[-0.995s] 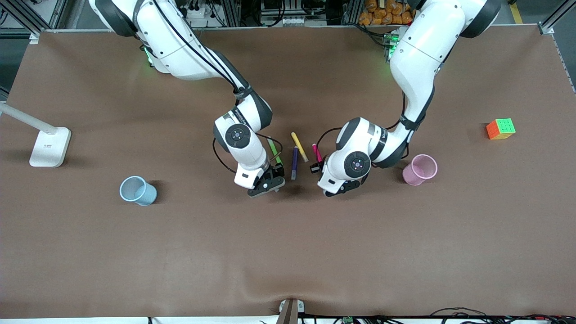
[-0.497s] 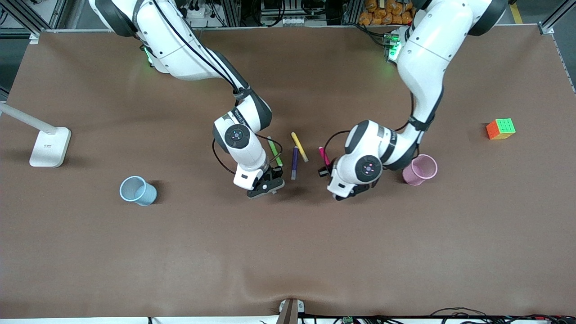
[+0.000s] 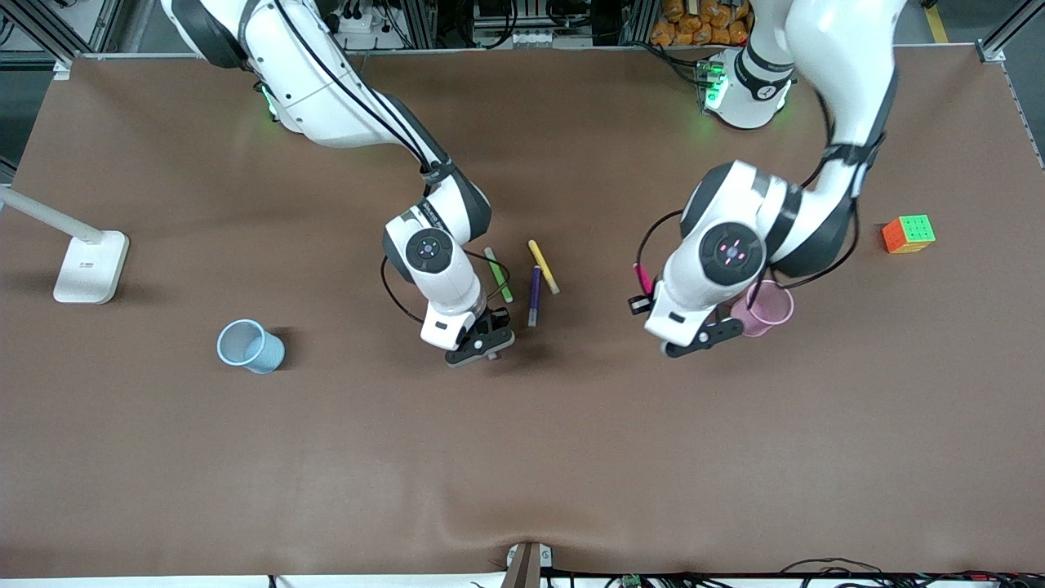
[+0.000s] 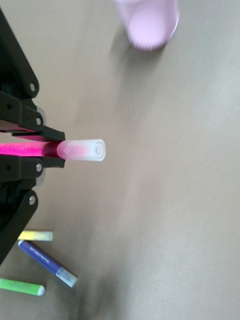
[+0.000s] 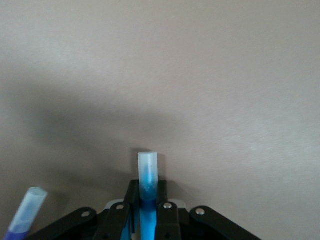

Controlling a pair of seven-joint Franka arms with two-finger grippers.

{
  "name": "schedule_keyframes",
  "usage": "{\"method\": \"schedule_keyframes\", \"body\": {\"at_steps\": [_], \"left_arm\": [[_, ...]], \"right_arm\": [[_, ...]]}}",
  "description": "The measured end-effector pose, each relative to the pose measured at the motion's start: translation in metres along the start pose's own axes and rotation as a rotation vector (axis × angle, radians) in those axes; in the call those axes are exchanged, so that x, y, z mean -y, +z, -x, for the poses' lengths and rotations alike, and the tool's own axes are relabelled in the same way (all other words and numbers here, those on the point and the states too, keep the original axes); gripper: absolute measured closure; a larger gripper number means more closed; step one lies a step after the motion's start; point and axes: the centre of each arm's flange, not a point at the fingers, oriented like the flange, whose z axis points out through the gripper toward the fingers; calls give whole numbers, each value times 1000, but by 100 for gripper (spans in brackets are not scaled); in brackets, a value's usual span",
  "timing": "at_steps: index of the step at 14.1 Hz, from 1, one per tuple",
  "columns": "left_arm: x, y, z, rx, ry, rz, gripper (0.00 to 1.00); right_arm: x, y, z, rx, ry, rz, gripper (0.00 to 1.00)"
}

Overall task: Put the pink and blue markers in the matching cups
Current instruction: 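Carry the pink marker to the pink cup while the right gripper carries blue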

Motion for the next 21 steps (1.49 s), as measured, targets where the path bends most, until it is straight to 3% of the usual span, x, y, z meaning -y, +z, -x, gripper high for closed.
{"method": "schedule_keyframes", "body": {"at_steps": [3, 6, 9, 13, 17, 21], "left_arm": [[25, -37, -2, -50, -21, 6, 84], [53, -65, 1, -94, -44, 11, 84], [72, -82, 12, -126, -51, 1, 84], [99, -87, 24, -200, -33, -87, 84], [131, -70, 16, -271, -80, -169, 84], [166, -50, 8, -346, -159, -112, 84]], "right_arm": [[-20, -22, -18, 85, -47, 80, 83], [-56, -61, -36, 169, -124, 118, 83], [-127, -107, -42, 247, -182, 121, 83], [-209, -168, -29, 356, -158, 108, 83], [-247, -178, -14, 436, -127, 91, 83], [-293, -176, 0, 475, -86, 76, 83]]}}
